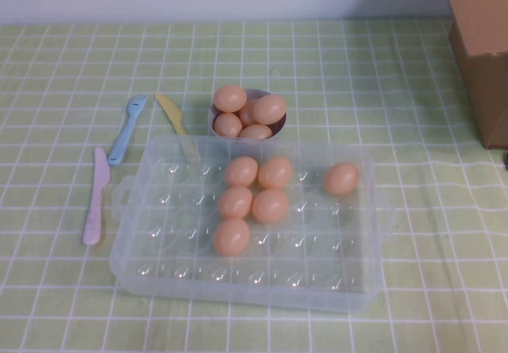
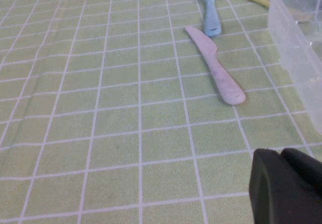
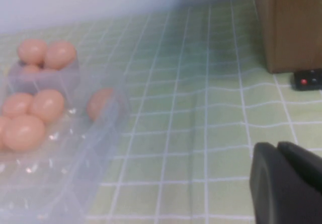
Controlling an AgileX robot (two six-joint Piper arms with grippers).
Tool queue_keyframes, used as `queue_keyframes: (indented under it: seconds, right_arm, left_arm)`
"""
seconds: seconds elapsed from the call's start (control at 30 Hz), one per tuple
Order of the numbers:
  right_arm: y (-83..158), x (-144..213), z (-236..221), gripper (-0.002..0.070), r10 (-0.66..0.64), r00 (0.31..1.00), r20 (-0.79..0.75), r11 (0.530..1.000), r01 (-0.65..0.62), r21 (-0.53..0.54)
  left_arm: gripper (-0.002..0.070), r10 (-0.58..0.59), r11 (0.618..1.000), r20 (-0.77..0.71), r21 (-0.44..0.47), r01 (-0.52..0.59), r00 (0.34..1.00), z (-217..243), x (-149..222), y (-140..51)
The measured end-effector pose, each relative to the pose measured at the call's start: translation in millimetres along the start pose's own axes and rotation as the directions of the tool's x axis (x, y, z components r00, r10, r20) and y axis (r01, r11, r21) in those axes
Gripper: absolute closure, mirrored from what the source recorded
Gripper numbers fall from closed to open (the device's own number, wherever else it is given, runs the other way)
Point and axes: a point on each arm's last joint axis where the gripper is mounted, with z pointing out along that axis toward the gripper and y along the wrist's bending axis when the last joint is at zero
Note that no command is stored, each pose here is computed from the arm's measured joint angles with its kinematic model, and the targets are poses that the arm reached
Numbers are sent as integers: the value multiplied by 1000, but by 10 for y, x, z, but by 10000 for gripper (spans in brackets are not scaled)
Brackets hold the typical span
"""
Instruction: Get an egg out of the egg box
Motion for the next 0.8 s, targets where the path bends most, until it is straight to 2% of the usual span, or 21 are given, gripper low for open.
queue_keyframes:
  seconds: [0.2,0.43,0.63,0.8]
  right_arm:
    - [29,-83,-4,694,202,976,82,979,-198,-50]
    - [43,-135,-11,694,404,907,117,914,-393,-102]
    - [37,-158,-14,694,456,879,137,889,-444,-114]
    - [160,-264,-15,694,471,882,-12,873,-469,-134]
  left_arm:
    - [679,0,1000,0,0,0,1000,0,0,0]
    - [679,0,1000,0,0,0,1000,0,0,0]
    - [679,0,1000,0,0,0,1000,0,0,0]
    - [679,0,1000,0,0,0,1000,0,0,0]
